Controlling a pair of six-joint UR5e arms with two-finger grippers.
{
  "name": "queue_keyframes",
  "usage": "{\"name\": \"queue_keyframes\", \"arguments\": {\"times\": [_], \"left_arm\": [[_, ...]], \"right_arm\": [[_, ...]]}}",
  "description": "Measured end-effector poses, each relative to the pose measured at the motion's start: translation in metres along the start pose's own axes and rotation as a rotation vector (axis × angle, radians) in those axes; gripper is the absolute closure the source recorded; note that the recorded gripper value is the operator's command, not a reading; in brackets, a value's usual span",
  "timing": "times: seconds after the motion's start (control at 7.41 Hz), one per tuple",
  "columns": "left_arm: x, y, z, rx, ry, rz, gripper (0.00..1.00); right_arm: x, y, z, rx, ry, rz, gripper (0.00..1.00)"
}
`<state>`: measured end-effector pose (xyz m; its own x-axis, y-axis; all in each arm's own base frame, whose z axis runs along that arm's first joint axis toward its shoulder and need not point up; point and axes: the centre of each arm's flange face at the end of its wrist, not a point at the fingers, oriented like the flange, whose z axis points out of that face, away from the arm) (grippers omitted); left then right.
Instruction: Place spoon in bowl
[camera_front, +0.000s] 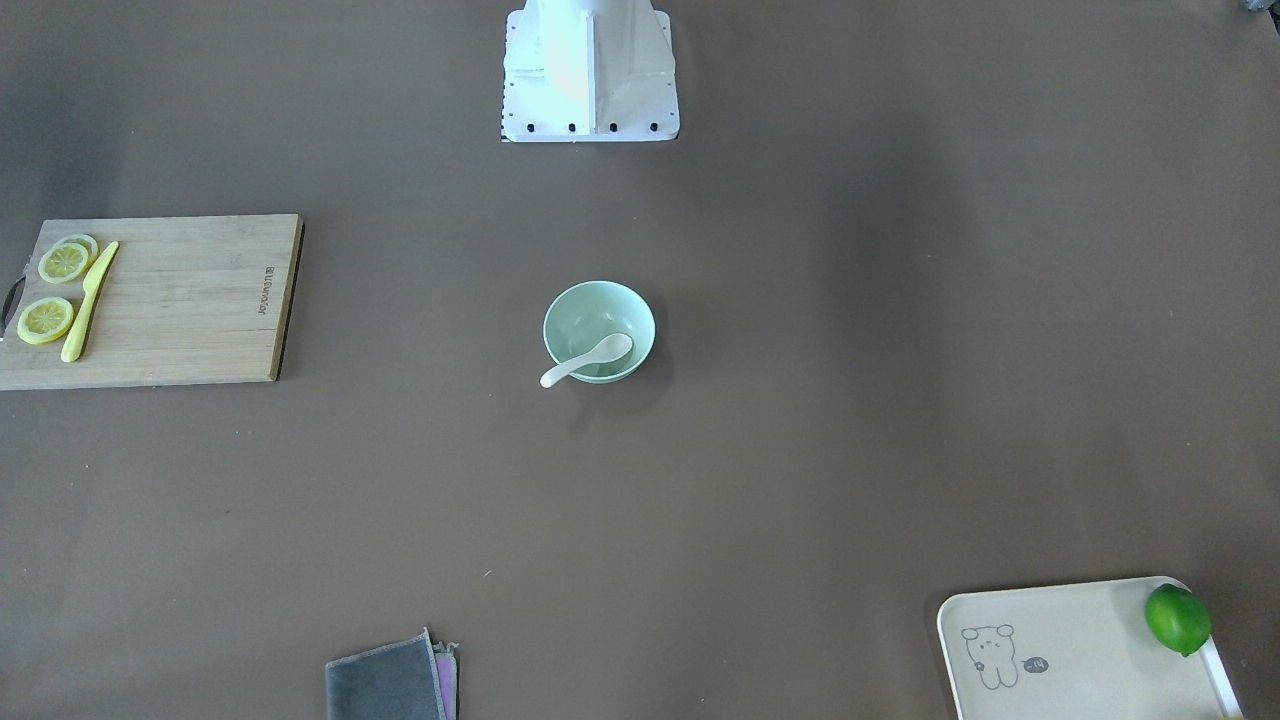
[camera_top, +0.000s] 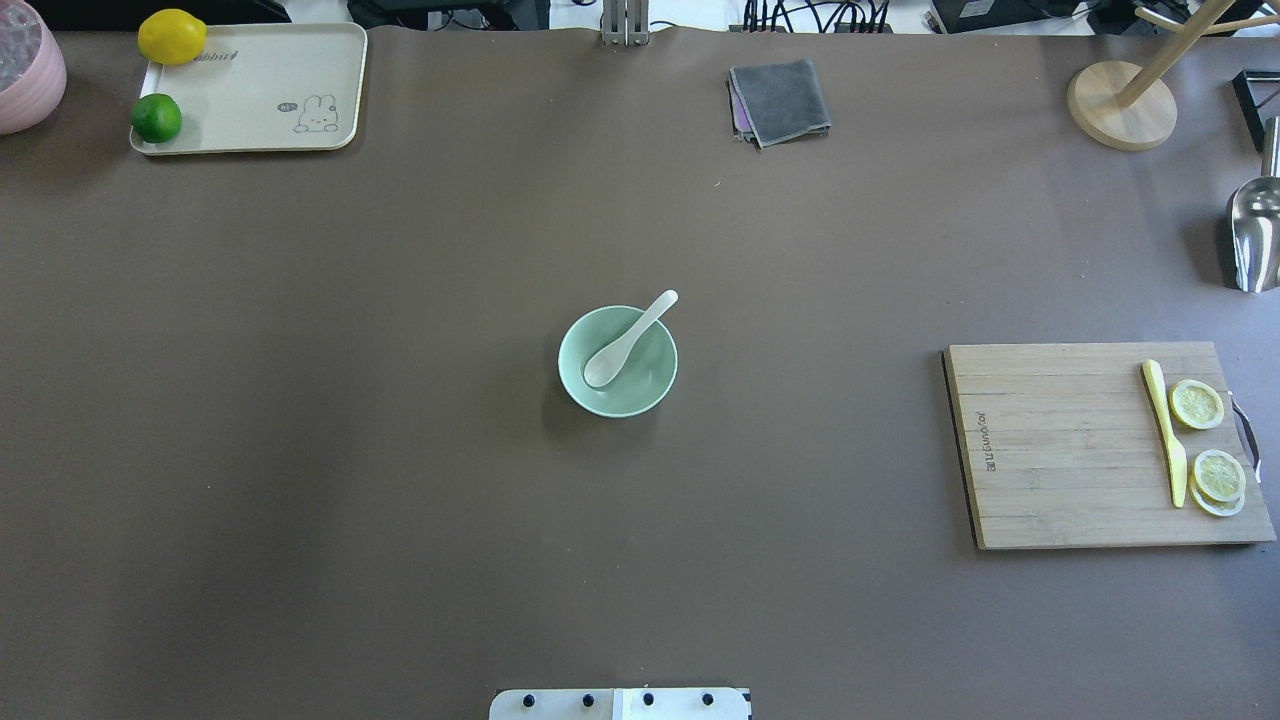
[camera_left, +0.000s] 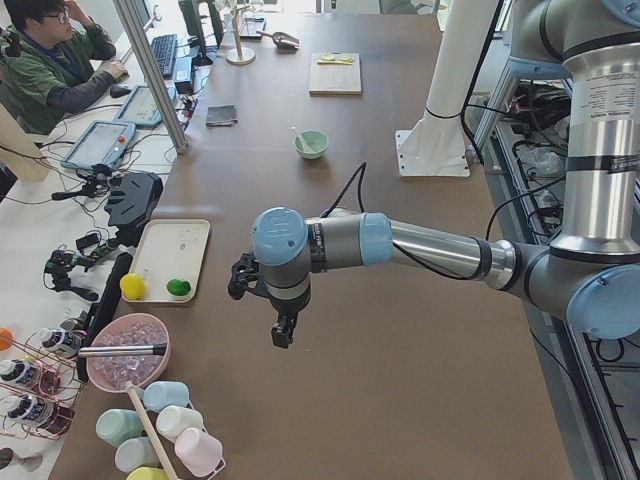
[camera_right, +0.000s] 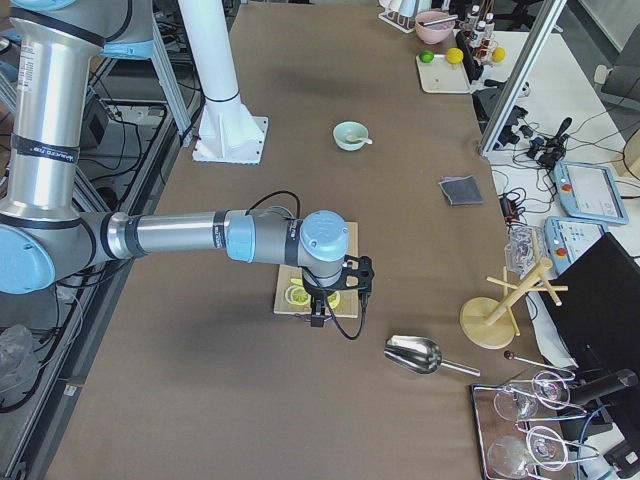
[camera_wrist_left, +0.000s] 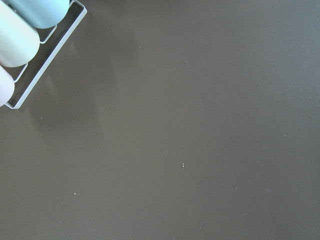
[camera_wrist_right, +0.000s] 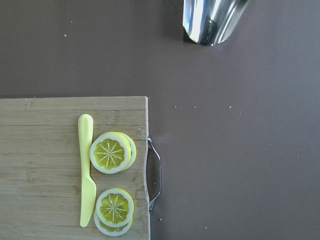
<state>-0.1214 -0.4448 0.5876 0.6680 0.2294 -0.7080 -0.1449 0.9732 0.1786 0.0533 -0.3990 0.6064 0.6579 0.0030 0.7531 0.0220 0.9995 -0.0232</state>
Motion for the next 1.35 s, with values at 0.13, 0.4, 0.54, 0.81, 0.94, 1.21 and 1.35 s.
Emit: {"name": "queue_keyframes", "arguments": {"times": [0.13, 0.4, 0.54, 0.81, 0.94, 1.21, 1.35], "left_arm": [[0.000, -0.001, 0.000, 0.004, -0.002, 0.005, 0.01], [-0.006, -0.003, 0.005, 0.019, -0.008, 0.022, 0.01], [-0.010, -0.004, 0.008, 0.027, -0.012, 0.031, 0.01], [-0.012, -0.005, 0.009, 0.035, -0.015, 0.036, 0.01], [-0.013, -0.005, 0.009, 0.035, -0.016, 0.036, 0.01], [-0.013, -0.004, 0.009, 0.035, -0.016, 0.036, 0.01], [-0.013, -0.004, 0.009, 0.035, -0.017, 0.036, 0.01]], "right_arm": [[-0.001, -0.001, 0.000, 0.003, 0.001, -0.008, 0.00], [-0.003, -0.002, 0.001, 0.010, 0.002, -0.023, 0.00], [-0.004, -0.002, 0.001, 0.010, 0.002, -0.027, 0.00], [-0.005, -0.003, 0.002, 0.008, 0.003, -0.031, 0.00], [-0.005, -0.003, 0.003, 0.008, 0.004, -0.030, 0.00], [-0.005, -0.003, 0.004, 0.005, 0.006, -0.031, 0.00], [-0.005, -0.003, 0.004, 0.005, 0.007, -0.032, 0.00]]}}
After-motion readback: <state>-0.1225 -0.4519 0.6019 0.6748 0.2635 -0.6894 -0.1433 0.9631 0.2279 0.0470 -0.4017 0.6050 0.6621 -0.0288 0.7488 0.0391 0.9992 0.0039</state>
